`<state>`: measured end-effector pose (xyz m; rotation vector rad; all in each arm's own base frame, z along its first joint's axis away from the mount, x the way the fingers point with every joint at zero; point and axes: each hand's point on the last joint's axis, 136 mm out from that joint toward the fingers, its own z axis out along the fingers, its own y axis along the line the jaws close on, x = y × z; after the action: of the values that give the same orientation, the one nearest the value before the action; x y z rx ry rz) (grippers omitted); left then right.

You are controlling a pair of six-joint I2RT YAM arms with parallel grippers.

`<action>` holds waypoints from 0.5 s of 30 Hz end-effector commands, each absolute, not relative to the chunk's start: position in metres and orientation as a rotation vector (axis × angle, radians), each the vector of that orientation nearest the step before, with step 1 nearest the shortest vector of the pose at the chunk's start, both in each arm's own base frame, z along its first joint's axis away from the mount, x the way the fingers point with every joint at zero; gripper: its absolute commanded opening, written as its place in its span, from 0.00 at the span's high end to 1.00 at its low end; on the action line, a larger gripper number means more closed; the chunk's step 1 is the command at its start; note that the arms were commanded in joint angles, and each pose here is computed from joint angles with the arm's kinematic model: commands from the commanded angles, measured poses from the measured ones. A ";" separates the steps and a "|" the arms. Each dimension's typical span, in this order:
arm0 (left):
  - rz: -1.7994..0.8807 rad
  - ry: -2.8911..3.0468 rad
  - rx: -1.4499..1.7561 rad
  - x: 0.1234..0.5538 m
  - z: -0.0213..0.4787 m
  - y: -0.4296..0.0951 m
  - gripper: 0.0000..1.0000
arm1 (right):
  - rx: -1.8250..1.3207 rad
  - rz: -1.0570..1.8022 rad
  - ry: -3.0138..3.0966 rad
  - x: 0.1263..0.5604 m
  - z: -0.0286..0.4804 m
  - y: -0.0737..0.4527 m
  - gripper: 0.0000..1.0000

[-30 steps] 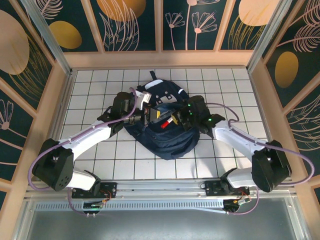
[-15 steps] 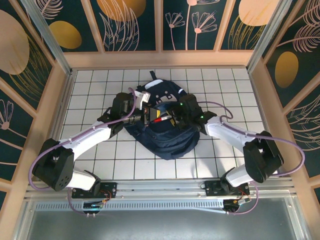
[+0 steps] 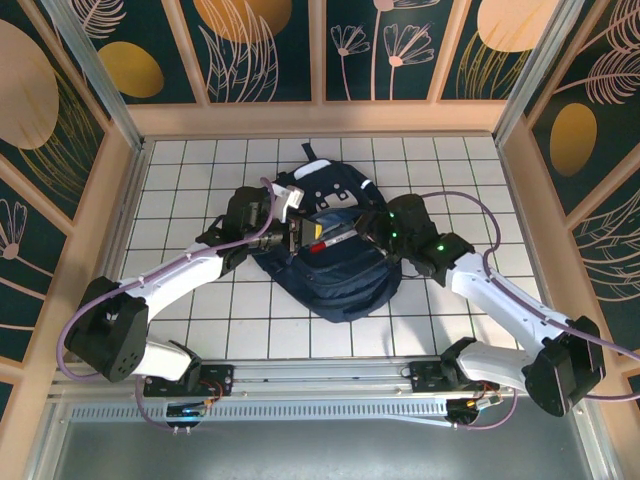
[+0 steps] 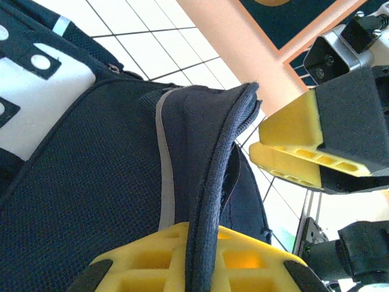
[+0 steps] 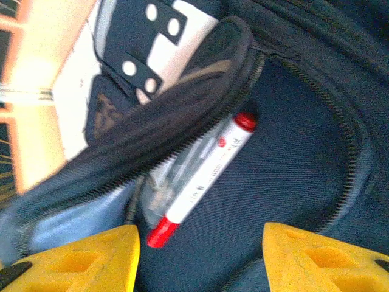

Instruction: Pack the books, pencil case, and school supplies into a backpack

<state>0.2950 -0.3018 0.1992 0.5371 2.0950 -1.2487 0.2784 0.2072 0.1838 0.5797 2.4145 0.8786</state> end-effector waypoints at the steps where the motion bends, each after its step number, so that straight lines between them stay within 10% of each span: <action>1: -1.263 2.005 0.589 0.296 0.222 -0.306 0.86 | 0.352 0.695 2.477 0.271 0.178 0.191 0.42; 10: -1.301 1.838 0.815 0.261 0.267 -0.302 0.49 | 0.177 0.642 2.591 0.245 0.154 0.184 0.37; 14: -1.132 1.893 0.795 0.262 0.270 -0.278 0.23 | 0.214 0.569 2.623 0.236 0.142 0.166 0.34; 15: -1.132 1.923 0.780 0.262 0.269 -0.274 0.03 | 0.240 0.549 2.628 0.234 0.140 0.160 0.34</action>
<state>0.2651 -0.2875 0.2641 0.7483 1.8974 -1.2035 0.2459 0.1790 0.1506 0.2381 2.5849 0.6367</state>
